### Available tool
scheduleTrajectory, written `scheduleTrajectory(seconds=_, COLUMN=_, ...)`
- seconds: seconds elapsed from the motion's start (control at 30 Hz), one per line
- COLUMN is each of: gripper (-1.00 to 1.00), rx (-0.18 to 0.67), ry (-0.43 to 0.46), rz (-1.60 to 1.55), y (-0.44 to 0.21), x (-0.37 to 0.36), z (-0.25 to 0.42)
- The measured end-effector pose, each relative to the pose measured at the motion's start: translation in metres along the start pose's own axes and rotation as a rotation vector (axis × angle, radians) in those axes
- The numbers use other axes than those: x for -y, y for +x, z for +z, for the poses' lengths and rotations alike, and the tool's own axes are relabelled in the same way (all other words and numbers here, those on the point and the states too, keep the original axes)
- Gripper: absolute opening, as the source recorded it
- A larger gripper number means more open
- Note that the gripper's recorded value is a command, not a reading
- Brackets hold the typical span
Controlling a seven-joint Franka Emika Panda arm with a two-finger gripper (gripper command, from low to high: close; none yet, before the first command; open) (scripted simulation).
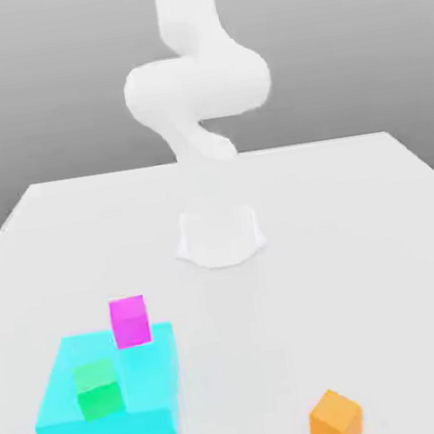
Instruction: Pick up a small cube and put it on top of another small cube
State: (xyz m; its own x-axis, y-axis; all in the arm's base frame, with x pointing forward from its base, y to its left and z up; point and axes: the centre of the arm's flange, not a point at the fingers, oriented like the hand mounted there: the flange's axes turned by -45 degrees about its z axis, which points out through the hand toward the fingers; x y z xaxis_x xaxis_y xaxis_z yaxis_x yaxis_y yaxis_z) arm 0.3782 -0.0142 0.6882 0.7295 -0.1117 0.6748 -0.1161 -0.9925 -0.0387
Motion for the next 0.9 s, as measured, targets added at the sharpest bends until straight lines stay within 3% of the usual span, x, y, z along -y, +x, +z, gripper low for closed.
scheduleTrajectory(seconds=0.47, gripper=0.0, rx=0.273, ry=-0.279, rz=0.567, y=-0.009, x=-0.123, z=0.222)
scheduleTrajectory(seconds=0.9, gripper=0.0, rx=0.48, ry=-0.495, rz=1.133, y=-0.13, x=-0.271, z=0.392)
